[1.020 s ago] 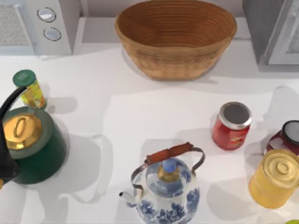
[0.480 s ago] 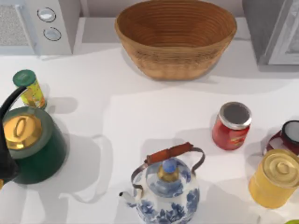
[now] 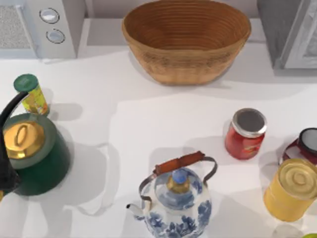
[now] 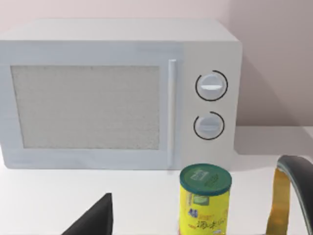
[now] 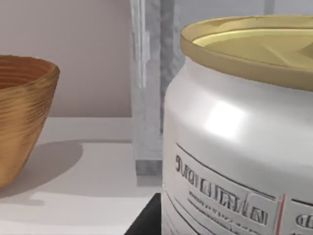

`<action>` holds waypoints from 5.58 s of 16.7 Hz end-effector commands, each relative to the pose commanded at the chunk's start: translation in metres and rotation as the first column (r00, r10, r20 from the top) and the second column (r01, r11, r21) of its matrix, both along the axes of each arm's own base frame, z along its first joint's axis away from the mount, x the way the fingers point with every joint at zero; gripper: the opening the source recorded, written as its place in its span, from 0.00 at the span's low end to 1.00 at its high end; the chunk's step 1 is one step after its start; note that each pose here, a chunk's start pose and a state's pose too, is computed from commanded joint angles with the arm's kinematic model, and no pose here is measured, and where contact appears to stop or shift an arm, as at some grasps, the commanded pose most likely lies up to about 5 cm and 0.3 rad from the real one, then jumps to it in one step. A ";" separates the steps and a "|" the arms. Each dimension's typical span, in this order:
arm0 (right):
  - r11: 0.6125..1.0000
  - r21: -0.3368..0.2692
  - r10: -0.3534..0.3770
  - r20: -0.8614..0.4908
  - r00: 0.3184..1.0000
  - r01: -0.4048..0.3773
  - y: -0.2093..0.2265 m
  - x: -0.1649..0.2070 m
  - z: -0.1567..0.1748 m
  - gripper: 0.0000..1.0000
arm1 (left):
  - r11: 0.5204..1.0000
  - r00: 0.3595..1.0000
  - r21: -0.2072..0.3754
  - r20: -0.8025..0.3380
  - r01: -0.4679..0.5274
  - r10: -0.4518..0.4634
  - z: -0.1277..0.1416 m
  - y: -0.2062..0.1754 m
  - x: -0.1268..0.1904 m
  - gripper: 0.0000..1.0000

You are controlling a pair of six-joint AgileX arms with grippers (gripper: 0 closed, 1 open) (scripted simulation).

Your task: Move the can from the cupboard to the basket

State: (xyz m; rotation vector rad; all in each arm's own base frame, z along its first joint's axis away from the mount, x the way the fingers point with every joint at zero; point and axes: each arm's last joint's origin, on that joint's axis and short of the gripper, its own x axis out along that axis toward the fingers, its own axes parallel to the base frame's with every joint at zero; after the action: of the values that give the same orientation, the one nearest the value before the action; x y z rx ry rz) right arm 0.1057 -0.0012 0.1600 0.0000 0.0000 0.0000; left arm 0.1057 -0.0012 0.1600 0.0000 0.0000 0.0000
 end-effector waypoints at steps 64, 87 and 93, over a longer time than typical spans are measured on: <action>1.000 0.000 0.002 -0.001 1.000 -0.002 0.275 0.320 0.061 1.00 | 1.000 1.000 0.000 0.000 0.000 0.000 0.000 0.000 0.000 1.00; 1.000 0.000 0.002 -0.001 1.000 -0.002 0.275 0.320 0.061 1.00 | 1.000 1.000 0.000 0.000 0.000 0.000 0.000 0.000 0.000 1.00; 1.000 0.000 0.004 -0.001 1.000 -0.004 0.276 0.319 0.061 1.00 | 1.000 1.000 0.000 0.000 0.000 0.000 0.000 0.000 0.000 1.00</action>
State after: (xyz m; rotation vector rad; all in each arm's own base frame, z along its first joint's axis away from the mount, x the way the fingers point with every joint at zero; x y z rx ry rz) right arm 0.4251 0.2751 0.2214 -0.0001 0.0012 0.0038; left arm 0.1057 -0.0012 0.1600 0.0000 0.0000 0.0000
